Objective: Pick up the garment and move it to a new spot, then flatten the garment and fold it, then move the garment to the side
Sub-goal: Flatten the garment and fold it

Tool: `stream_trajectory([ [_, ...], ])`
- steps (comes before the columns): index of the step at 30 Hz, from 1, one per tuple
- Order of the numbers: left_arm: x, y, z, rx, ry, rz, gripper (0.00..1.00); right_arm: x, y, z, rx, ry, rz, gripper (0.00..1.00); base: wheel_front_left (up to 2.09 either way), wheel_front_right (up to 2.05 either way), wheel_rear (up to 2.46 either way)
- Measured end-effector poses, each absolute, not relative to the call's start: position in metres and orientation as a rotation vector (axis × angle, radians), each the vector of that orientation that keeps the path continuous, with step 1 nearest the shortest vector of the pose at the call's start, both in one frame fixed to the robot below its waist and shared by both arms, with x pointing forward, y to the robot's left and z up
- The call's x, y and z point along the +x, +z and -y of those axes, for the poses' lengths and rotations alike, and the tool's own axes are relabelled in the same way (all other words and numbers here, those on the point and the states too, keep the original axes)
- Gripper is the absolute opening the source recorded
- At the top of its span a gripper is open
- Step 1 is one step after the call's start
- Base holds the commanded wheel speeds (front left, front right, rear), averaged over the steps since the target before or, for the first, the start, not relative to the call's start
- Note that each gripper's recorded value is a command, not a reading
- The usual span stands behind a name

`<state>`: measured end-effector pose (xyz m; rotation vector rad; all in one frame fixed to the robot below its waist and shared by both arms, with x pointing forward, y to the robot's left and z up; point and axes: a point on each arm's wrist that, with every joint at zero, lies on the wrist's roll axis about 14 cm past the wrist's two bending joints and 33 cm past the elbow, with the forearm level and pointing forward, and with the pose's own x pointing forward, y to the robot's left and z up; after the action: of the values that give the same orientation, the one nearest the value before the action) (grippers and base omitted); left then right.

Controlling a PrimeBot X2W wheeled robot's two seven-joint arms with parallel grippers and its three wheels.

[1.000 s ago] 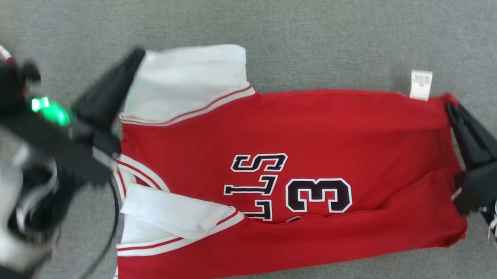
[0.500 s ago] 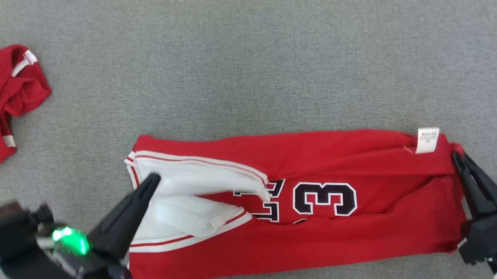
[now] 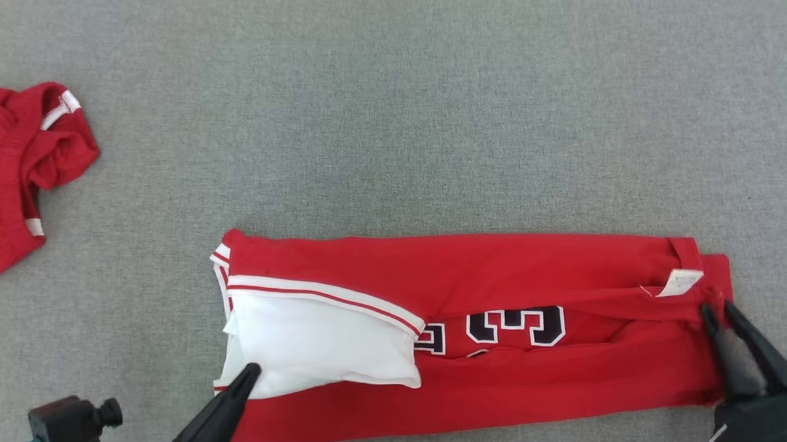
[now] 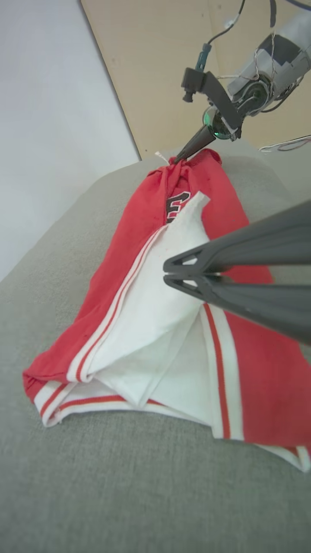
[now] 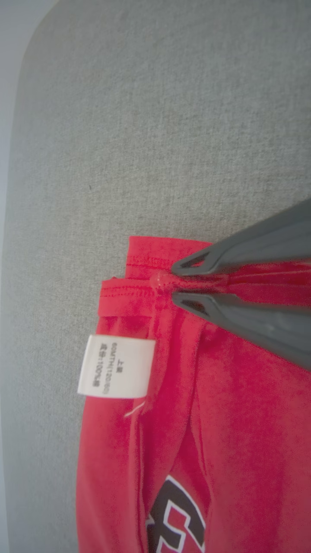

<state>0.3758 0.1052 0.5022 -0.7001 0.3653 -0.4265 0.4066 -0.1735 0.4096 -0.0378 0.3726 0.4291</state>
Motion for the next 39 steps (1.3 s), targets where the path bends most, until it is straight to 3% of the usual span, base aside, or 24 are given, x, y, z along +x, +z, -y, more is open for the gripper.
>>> stream_trajectory([
  [1,0.376,0.497,-0.108,-0.696,-0.405,-0.369,1.00,0.405,0.409,0.174,-0.024,0.417,-0.375,1.00,0.00,0.00,0.00],
  [6,0.383,0.489,-0.122,-0.672,-0.306,-0.325,1.00,0.400,0.424,0.174,0.103,0.335,-0.321,1.00,0.00,0.00,0.00],
  [21,0.446,0.574,-0.161,-0.472,-0.092,0.177,1.00,0.420,0.503,0.207,0.272,0.101,0.013,1.00,0.00,0.00,0.00],
  [33,0.459,0.583,-0.185,-0.308,0.050,0.291,1.00,0.433,0.511,0.180,0.204,0.159,0.048,1.00,0.00,0.00,0.00],
  [39,0.448,0.565,-0.179,-0.078,0.012,0.262,1.00,0.428,0.500,0.165,0.161,0.205,0.003,1.00,0.00,0.00,0.00],
])
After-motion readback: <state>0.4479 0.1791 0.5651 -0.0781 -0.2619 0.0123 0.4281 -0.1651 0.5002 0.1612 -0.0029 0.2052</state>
